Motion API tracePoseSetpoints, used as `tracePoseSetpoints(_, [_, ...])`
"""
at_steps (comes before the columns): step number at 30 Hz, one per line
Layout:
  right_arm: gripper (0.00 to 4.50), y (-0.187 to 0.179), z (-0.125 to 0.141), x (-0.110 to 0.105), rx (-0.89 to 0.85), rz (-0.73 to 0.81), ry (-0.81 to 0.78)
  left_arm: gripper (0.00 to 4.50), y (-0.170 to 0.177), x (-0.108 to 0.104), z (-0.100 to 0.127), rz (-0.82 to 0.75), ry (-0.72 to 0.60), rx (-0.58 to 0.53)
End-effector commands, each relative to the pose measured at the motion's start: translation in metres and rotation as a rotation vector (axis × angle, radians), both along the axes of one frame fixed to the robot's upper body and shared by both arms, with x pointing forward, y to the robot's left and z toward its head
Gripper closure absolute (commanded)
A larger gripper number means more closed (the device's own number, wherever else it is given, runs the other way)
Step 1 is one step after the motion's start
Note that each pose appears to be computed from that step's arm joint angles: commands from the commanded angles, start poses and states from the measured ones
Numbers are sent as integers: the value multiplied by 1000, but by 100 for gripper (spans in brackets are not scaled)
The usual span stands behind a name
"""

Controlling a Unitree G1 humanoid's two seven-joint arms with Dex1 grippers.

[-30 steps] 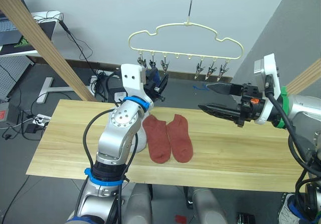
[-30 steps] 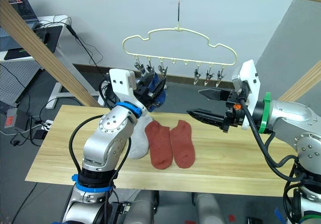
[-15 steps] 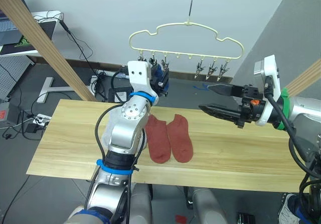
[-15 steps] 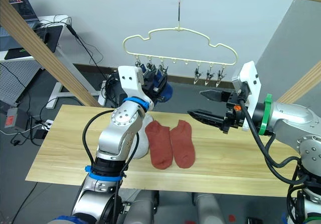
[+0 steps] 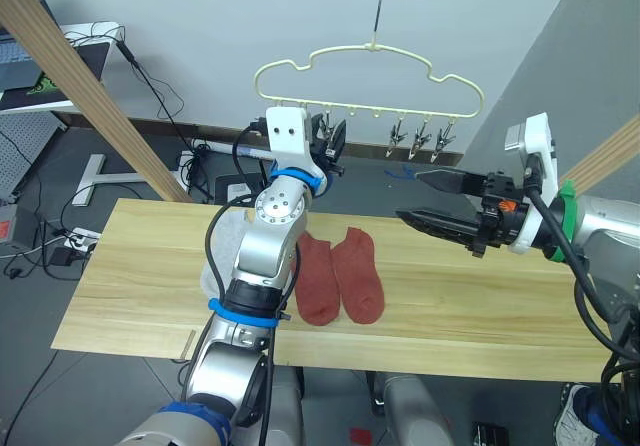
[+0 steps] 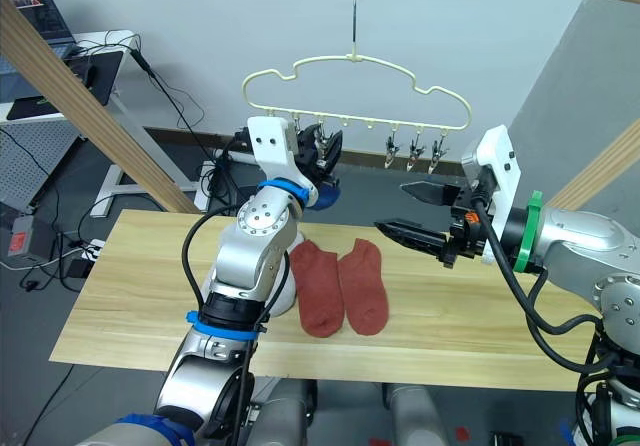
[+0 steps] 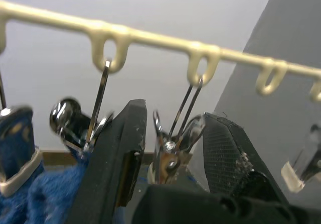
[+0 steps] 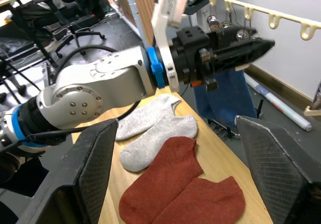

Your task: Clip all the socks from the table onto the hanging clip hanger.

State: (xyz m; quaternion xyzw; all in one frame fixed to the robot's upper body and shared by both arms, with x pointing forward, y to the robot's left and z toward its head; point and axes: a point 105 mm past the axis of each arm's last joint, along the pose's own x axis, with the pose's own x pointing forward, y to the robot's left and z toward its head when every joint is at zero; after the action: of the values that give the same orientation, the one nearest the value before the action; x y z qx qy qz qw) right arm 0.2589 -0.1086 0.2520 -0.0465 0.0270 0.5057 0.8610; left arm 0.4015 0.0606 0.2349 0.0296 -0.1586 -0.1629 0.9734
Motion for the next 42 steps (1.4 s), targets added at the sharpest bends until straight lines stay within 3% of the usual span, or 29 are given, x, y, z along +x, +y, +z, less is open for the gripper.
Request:
tracePoseSetpoints(1, [56,1,8,-7,-1,8,-46,248,-1,-3,17,0,-63,-15])
tracePoseSetpoints(15, [56,0,7,-5,-5,-8,-39,248,-2,0,20,5,-66,-35])
tracePoseSetpoints(22, [56,0,5,-4,-4,-16,-36,407,-3,1,22,-3,-68,-46])
tracePoseSetpoints(25, [56,1,5,-4,-4,-17,-35,448,-3,1,22,-8,-66,-49])
tracePoseSetpoints(33, [56,4,5,-5,-15,-10,-27,448,5,-3,26,-50,-22,-98])
tracePoseSetpoints(42, [56,17,-10,2,-44,-56,35,448,13,-18,36,-258,134,-279])
